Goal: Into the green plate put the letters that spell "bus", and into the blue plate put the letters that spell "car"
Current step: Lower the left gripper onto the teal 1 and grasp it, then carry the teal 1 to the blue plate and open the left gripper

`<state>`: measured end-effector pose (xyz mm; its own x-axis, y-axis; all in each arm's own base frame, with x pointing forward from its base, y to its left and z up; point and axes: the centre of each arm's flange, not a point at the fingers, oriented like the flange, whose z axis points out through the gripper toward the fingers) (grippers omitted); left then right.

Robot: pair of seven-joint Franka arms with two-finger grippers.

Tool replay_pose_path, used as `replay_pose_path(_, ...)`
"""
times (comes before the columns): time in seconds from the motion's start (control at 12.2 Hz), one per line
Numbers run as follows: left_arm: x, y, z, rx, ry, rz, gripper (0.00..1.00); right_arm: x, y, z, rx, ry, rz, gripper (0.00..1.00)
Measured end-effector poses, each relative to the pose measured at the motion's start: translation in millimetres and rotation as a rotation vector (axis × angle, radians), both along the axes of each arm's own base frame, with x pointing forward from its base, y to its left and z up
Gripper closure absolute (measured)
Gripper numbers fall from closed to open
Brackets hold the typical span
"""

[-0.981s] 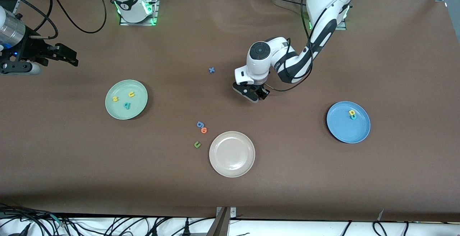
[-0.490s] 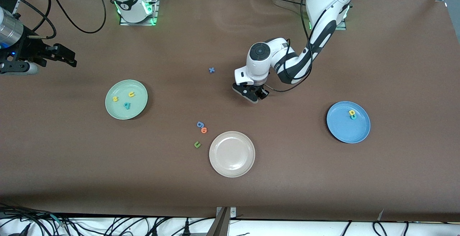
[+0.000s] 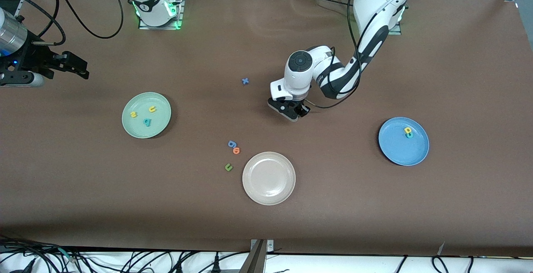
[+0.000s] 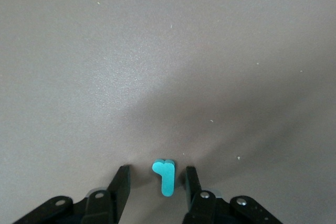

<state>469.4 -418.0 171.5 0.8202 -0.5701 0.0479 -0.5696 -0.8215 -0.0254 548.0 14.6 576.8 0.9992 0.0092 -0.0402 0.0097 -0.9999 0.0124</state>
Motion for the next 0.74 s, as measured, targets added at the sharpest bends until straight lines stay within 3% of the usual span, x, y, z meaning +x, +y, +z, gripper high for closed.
replay_pose_path(0.16, 0, -1, 0, -0.001, -0.002, -0.001, 0.54, 0, 0, 0, 0.0, 0.0, 0.0, 0.0)
replay_pose_path(0.33, -1, -4, 2, -0.004, -0.006, -0.006, 0.79, 0, 1, 0, 0.0, 0.0, 0.002, 0.0)
replay_pose_path(0.57, 7, 2, 2, 0.001, -0.015, 0.007, 0.82, 0, 2, 0, 0.0, 0.001, 0.004, 0.0)
replay_pose_path(0.74, 26, 19, 4, 0.016, -0.034, 0.006, 0.82, 0, 3, 0, 0.0, 0.001, 0.005, 0.0)
